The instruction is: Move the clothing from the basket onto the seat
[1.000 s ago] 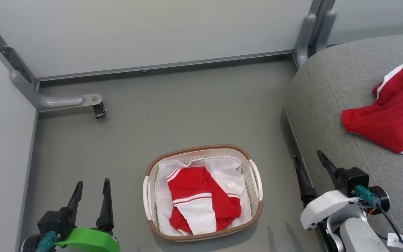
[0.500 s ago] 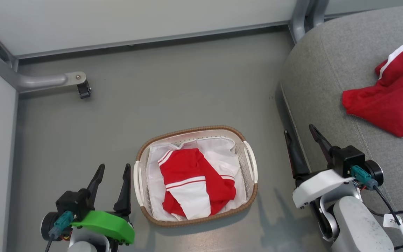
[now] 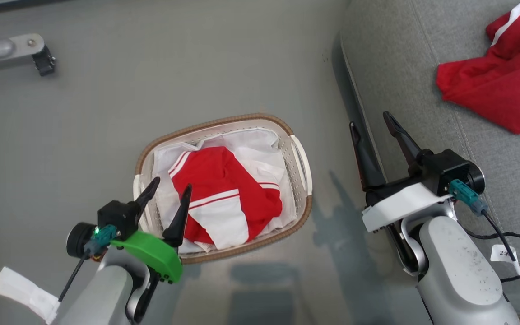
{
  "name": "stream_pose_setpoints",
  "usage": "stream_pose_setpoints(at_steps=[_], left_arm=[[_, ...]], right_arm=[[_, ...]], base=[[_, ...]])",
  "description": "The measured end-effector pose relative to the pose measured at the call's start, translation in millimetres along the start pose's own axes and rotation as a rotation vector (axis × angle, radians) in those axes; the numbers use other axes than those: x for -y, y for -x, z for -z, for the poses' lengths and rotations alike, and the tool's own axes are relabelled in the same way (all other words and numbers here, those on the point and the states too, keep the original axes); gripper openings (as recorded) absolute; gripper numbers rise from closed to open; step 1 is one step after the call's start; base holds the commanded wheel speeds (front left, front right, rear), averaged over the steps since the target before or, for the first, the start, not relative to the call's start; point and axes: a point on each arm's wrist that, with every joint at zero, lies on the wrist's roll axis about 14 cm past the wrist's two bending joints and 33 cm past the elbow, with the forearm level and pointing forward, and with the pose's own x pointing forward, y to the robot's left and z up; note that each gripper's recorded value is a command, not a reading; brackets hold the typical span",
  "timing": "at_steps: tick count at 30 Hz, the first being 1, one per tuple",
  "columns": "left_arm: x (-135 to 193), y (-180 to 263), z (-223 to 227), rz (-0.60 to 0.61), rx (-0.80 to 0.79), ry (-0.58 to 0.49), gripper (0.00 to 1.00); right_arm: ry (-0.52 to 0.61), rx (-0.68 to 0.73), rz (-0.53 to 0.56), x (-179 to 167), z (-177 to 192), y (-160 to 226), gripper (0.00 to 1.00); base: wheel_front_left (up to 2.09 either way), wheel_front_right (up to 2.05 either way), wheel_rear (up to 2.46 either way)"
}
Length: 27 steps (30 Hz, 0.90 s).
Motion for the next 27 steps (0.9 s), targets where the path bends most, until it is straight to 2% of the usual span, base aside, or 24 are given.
stream_pose_setpoints(at_steps=[7, 14, 27], left_arm=[[-10.0, -31.0, 49.9, 0.066, -0.184, -0.064, 1.0], [-17.8, -55.9, 96.9, 0.158, -0.377, -0.225, 1.0], [-12.3, -75.8, 153.8, 0.315, -0.576, -0.426, 1.0]], right_arm=[[-0.009, -0.036, 0.018, 11.4, 18.6, -5.6, 1.0], [-0.018, -0.079, 0.054, 26.8, 36.9, -4.1, 1.0], [-0.032, -0.148, 0.109, 46.6, 63.7, 5.4, 1.0]], base=[[0.0, 0.0, 0.0], [0.0, 0.0, 0.0], [0.0, 0.0, 0.0]])
